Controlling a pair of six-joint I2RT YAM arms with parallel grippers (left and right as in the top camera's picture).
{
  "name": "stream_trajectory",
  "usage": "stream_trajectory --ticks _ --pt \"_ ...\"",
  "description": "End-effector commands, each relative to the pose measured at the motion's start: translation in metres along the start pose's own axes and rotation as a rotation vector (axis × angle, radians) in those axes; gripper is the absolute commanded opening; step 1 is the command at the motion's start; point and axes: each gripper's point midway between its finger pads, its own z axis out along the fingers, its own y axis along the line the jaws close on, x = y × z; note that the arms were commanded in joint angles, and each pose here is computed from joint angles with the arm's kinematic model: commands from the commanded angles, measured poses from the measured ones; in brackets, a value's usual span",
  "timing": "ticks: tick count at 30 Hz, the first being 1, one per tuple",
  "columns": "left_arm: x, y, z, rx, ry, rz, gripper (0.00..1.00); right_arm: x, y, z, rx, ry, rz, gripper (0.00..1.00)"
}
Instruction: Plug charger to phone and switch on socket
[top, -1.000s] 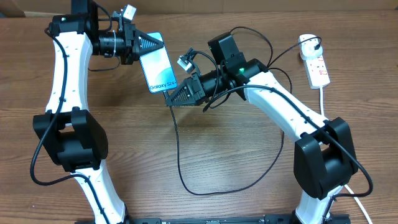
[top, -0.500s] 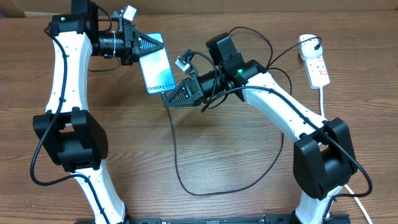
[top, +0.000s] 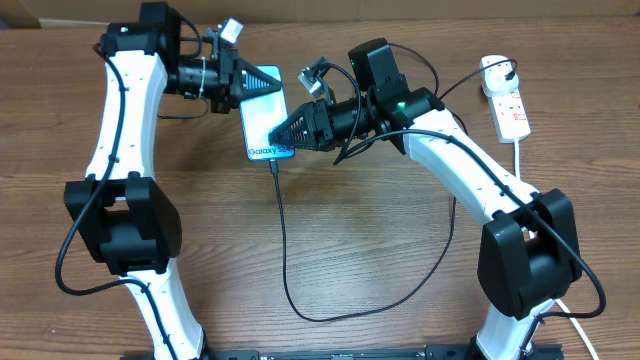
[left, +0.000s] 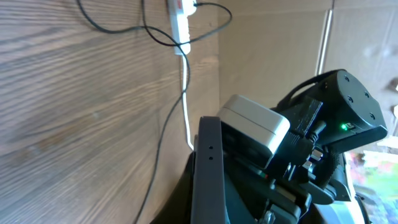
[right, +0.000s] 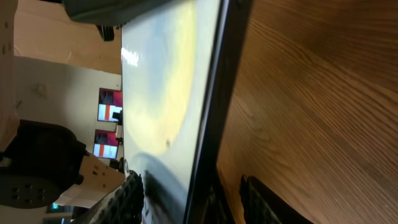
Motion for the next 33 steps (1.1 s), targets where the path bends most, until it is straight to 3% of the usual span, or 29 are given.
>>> stream_trajectory --ticks 1,12,22,33 --pt "-0.003 0.003 -0.010 -0.026 -0.024 -0.005 0.04 -0.013 0.010 -0.017 0.011 -0.045 -0.047 0.51" --pt "-0.006 0.055 -0.019 -0.315 -0.038 -0.005 0.04 -0.017 -0.035 -0.065 0.148 -0.112 0.030 0.61" --pt "-0.007 0.101 0.004 -0.360 0.028 0.014 0.04 0.010 -0.093 -0.086 0.463 -0.080 0.139 0.64" --pt "-0.001 0.168 0.050 -0.510 0.159 0.030 0.04 0.022 -0.112 -0.097 0.596 -0.063 0.191 0.66"
